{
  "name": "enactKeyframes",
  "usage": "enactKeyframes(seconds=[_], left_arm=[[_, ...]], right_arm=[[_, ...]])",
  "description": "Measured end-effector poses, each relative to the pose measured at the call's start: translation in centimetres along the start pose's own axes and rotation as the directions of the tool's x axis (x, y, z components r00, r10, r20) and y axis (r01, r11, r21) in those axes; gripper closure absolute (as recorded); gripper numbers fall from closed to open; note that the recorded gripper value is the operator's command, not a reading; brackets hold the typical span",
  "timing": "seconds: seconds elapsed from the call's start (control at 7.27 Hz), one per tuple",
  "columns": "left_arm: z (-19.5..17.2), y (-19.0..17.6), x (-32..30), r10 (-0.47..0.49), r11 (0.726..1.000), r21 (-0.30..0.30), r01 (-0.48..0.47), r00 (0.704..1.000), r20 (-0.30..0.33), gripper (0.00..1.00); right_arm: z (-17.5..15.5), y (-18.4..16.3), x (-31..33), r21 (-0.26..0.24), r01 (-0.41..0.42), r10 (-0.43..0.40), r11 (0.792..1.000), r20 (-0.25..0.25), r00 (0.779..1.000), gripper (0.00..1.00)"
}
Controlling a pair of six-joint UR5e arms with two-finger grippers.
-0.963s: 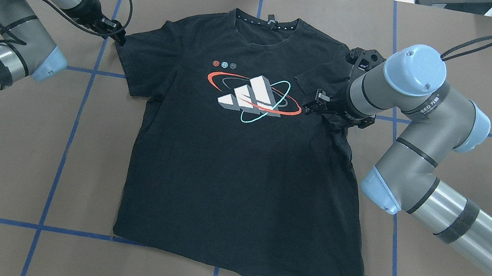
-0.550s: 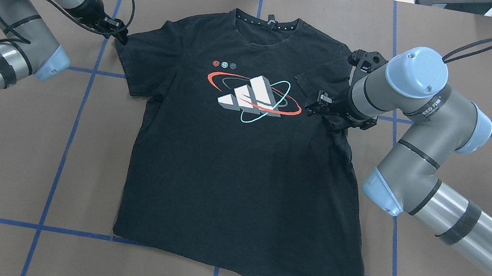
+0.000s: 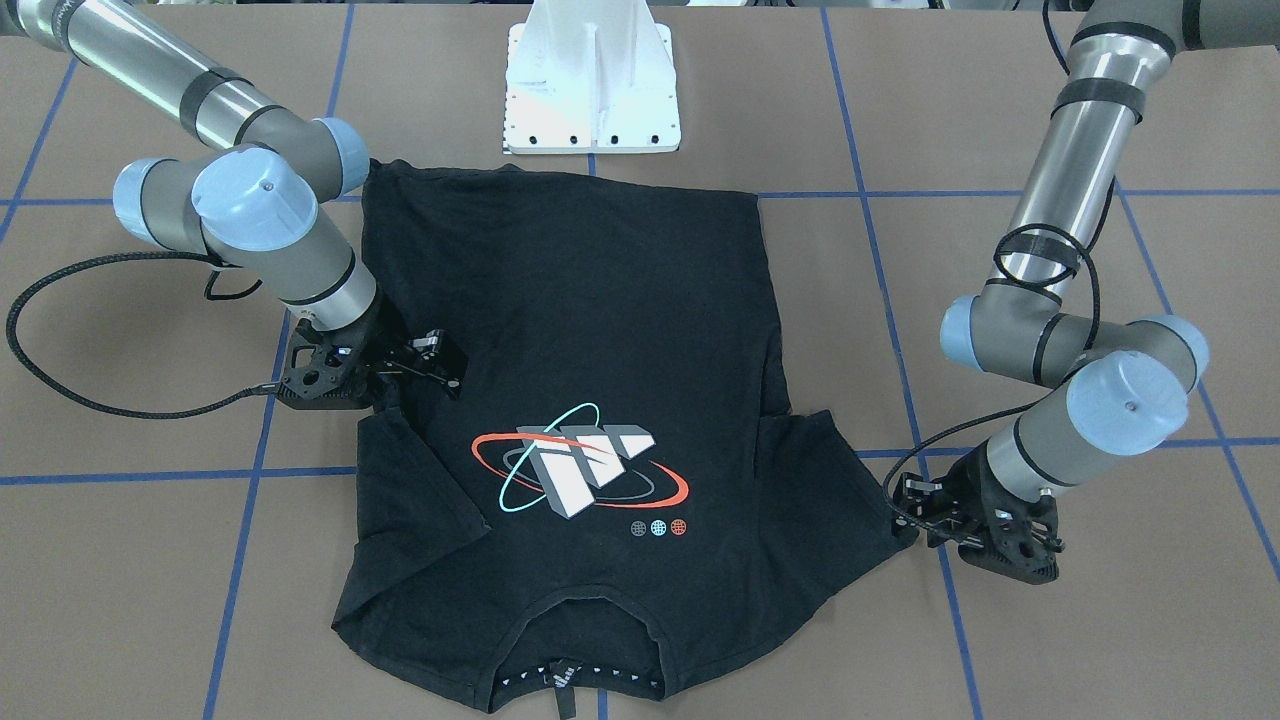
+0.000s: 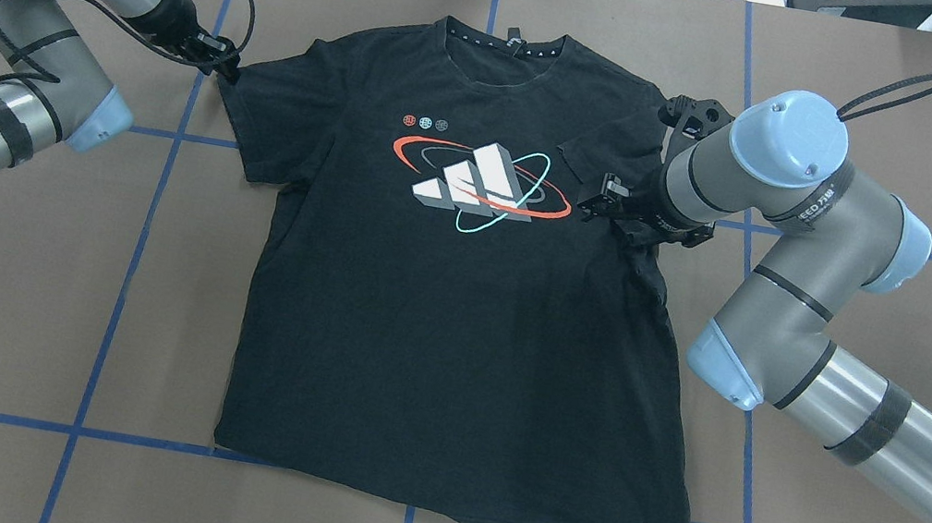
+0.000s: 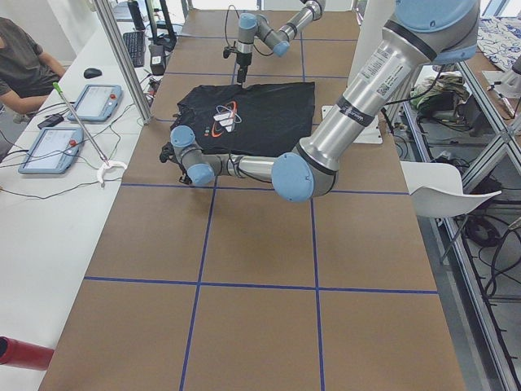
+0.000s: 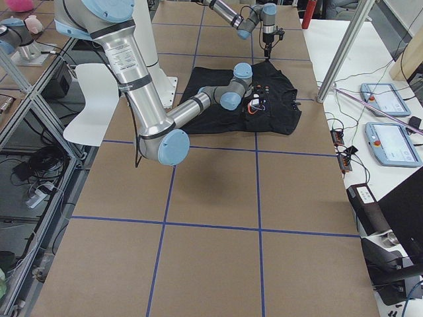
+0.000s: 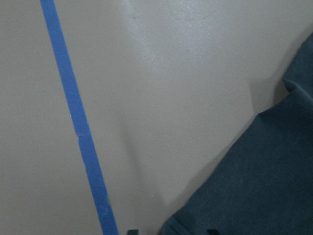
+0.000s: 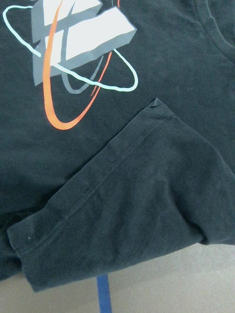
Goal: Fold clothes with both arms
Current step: 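Position the left gripper at the sleeve nearest it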
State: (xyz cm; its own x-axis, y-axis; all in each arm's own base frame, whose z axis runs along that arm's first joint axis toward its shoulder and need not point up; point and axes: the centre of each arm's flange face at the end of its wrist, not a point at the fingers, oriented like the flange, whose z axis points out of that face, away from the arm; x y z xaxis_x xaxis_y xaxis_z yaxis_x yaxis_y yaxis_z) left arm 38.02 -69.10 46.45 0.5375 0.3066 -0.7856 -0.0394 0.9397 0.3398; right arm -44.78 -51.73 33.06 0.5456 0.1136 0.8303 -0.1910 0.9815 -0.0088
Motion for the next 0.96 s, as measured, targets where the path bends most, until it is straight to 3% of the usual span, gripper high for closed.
enactKeyframes(seconds=[0.28,0.69,0.96], left_arm=[[0.08,0.01,0.12,0.001,1.000,-0.001,-0.001,1.000,-0.001,0.59],[0.15,0.05,0.19,0.002,1.000,-0.002,-0.002,1.000,-0.002,1.00],[0.02,-0.01,0.32,-0.002,1.000,0.000,0.002,1.000,-0.003,1.00]], right_arm=[[0.00,0.02,-0.02,-0.002,0.001,-0.001,1.000,0.001,1.000,0.00],[-0.05,0.08,-0.10,-0.007,0.001,-0.001,1.000,0.004,1.000,0.00],[-0.19,0.13,-0.20,-0.007,0.002,-0.002,1.000,0.007,1.000,0.00]])
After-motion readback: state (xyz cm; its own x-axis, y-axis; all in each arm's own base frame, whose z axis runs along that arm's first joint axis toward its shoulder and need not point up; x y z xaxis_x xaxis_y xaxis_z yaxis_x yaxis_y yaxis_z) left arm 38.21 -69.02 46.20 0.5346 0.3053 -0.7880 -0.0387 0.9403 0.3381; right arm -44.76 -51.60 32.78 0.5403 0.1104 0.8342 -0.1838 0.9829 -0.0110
